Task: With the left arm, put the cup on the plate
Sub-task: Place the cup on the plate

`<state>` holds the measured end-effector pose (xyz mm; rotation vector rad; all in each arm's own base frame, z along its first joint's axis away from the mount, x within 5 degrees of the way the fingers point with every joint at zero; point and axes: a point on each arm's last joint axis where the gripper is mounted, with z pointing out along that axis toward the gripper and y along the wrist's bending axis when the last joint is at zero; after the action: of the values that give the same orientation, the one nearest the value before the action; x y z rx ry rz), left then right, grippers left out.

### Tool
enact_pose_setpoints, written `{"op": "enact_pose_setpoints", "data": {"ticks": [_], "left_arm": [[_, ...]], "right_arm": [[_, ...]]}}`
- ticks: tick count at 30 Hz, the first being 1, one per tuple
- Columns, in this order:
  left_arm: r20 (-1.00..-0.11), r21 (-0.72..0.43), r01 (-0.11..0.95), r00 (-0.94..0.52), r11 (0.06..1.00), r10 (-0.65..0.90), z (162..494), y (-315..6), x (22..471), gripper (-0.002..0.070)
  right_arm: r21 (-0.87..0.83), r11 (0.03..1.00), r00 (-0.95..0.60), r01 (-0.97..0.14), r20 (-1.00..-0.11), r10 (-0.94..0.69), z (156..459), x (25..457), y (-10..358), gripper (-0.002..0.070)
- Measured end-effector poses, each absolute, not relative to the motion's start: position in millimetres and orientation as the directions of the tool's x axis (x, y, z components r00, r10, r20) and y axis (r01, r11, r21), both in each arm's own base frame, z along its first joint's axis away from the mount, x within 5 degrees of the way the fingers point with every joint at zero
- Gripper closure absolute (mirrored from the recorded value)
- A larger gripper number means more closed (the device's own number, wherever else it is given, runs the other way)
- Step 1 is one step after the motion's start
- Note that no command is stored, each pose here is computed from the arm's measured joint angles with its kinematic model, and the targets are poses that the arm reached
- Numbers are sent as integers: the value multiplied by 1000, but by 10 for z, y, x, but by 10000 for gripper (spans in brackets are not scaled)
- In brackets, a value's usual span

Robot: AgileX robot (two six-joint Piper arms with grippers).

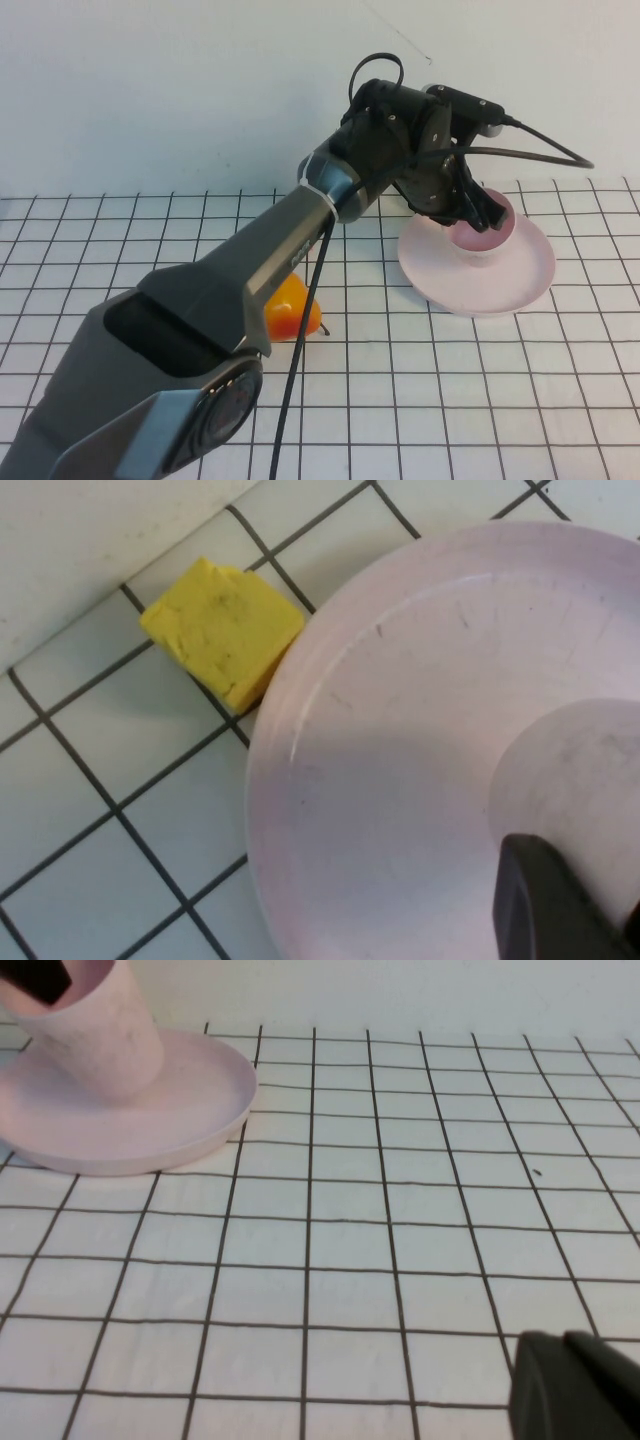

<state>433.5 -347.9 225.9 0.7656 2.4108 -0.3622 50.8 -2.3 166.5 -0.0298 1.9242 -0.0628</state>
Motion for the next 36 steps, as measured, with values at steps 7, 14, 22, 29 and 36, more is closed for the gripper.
{"op": "enact_pose_setpoints", "data": {"ticks": [7,14,22,29,36], "left_arm": [[-598,-53,594,-662,803,451,2234,-3465,4352,666],[-600,-51,594,-661,803,451,2218,-3469,4359,666],[-597,-59,594,-665,802,448,2168,-3483,4367,666],[-585,-65,592,-675,804,450,2060,-3493,4388,666],[-587,-67,592,-675,803,448,2035,-3501,4396,531]], "right_arm": [[-58,998,-347,10,-936,-51,1665,508,-23,678],[-58,998,-347,10,-936,-51,1665,508,-23,678],[-58,998,-347,10,-936,-51,1665,508,-23,678],[-58,998,-347,10,-936,-51,1665,508,-23,678],[-58,998,-347,10,-936,-51,1665,508,-23,678]]}}
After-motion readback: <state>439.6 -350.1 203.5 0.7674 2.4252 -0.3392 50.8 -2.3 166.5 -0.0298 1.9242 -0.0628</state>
